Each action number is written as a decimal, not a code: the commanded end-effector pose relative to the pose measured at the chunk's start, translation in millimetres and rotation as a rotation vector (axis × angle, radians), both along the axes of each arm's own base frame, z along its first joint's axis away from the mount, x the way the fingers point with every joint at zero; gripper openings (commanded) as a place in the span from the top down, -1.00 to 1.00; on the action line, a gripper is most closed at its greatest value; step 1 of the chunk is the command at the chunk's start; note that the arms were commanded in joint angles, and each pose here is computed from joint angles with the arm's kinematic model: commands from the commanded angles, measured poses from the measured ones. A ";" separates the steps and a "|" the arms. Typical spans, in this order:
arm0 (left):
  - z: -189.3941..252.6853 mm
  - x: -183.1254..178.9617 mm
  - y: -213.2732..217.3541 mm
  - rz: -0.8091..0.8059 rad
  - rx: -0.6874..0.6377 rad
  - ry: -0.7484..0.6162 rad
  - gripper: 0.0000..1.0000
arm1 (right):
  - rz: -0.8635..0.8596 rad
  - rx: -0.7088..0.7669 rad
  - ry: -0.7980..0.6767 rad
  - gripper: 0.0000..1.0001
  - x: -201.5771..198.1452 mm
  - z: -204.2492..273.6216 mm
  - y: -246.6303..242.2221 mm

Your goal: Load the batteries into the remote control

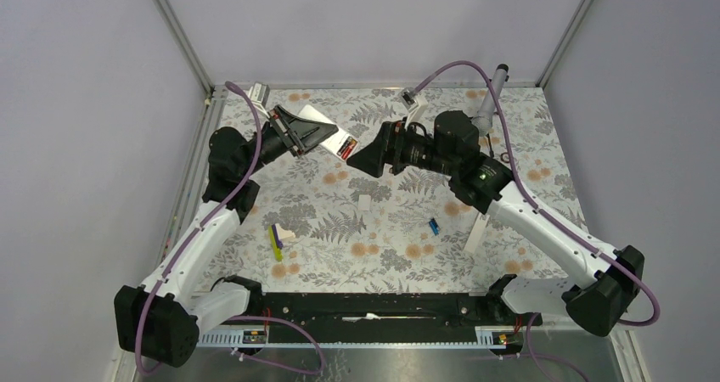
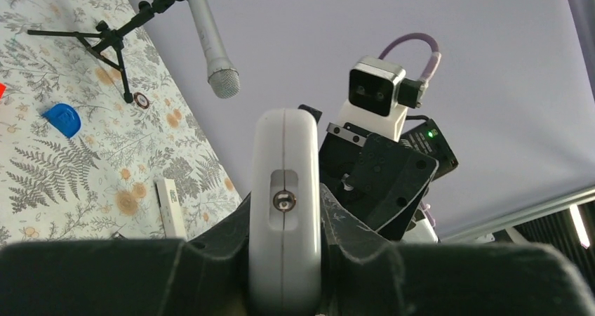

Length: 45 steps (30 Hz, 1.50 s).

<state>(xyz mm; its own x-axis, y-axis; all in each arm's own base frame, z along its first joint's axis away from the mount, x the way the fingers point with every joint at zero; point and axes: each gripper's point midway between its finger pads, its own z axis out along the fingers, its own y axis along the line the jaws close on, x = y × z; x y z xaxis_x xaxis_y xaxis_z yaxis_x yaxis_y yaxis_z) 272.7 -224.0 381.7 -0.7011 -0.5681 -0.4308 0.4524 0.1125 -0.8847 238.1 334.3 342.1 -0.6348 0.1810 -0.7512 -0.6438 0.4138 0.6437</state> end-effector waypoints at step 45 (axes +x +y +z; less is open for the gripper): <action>-116.0 50.3 137.8 0.535 0.338 0.320 1.00 | 0.313 -0.797 -0.151 -0.81 34.0 -198.2 -43.9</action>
<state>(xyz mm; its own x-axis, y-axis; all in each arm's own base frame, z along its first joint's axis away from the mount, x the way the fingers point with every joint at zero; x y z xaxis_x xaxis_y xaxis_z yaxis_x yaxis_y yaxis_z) 326.8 -104.5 270.3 -0.5295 -0.7401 -0.4146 0.0099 0.4832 -0.8754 268.1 312.7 192.8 -0.5782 -0.3018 -0.7580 -0.7426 0.5795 0.3357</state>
